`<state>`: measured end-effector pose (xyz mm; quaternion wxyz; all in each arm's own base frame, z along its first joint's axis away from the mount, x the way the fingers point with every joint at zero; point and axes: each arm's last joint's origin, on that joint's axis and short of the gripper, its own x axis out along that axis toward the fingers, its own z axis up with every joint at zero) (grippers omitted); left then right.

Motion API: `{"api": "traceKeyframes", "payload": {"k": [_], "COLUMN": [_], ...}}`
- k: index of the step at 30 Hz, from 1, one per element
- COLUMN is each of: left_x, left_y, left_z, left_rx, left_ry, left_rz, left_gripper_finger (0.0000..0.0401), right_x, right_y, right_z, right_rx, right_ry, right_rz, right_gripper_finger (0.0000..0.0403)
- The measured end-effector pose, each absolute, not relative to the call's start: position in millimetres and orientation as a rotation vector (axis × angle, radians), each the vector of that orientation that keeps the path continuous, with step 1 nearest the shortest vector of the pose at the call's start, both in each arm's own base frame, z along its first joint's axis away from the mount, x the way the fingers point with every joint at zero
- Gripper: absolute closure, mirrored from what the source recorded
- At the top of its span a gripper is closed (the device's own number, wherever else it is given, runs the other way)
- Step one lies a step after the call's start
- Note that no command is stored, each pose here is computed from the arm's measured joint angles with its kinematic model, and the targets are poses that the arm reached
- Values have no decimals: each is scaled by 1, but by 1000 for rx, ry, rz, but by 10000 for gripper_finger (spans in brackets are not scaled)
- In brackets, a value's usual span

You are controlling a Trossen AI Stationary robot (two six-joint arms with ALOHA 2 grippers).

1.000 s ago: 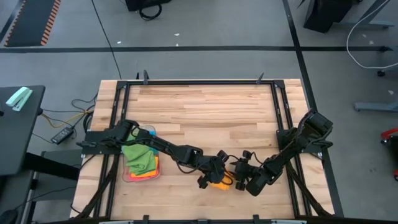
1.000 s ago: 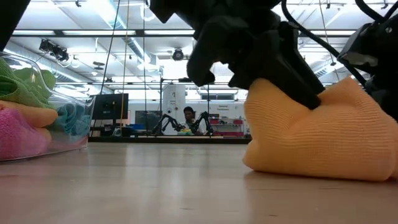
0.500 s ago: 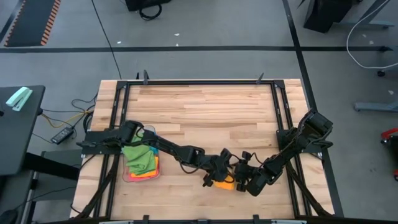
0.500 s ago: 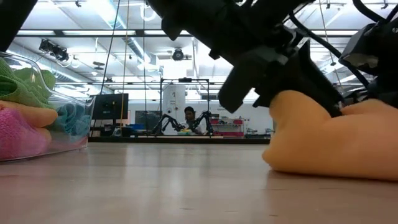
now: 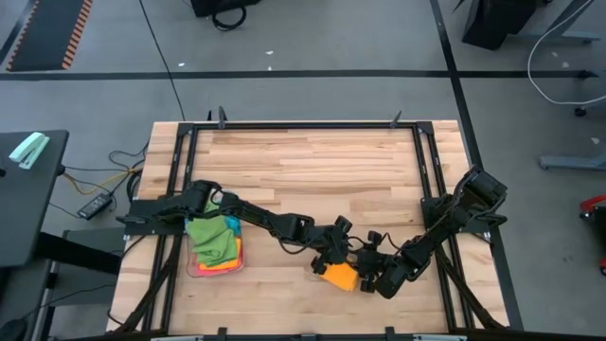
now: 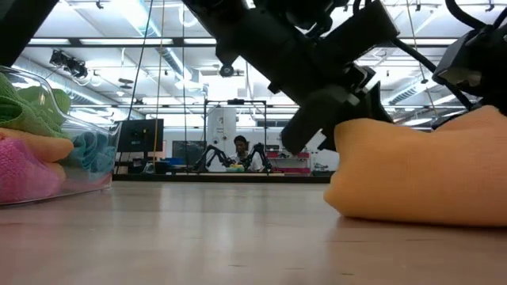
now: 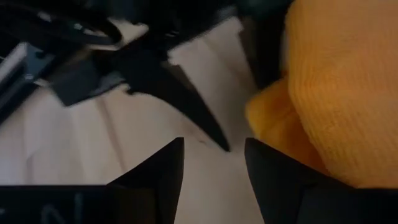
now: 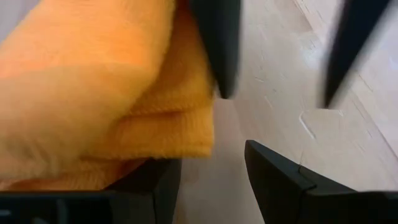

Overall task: Fold microfiber towels
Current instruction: Fold the yellow microfiber cloth

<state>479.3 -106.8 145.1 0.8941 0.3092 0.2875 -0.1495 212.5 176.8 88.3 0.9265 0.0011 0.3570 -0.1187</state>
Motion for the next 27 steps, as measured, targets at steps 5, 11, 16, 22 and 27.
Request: {"api": "traceKeyframes", "payload": {"k": [5, 11, 16, 22, 27], "left_x": [478, 480, 480, 480, 480], "left_y": [-109, -105, -105, -105, -105], "left_z": [139, 126, 123, 124, 123], "left_rx": [640, 618, 606, 594, 594], "left_ry": [624, 652, 658, 656, 660], "left_rz": [-328, -315, -311, -307, -307], "left_gripper_finger": [224, 224, 227, 227, 231], "right_x": [214, 212, 199, 187, 202], "right_y": [179, 180, 187, 196, 208], "right_z": [91, 113, 140, 169, 157], "right_rx": [3, 28, 103, 133, 67], "right_ry": [756, 834, 789, 613, 544], "right_rz": [-237, -242, -182, -149, -101], "right_gripper_finger": [217, 217, 217, 217, 217]}}
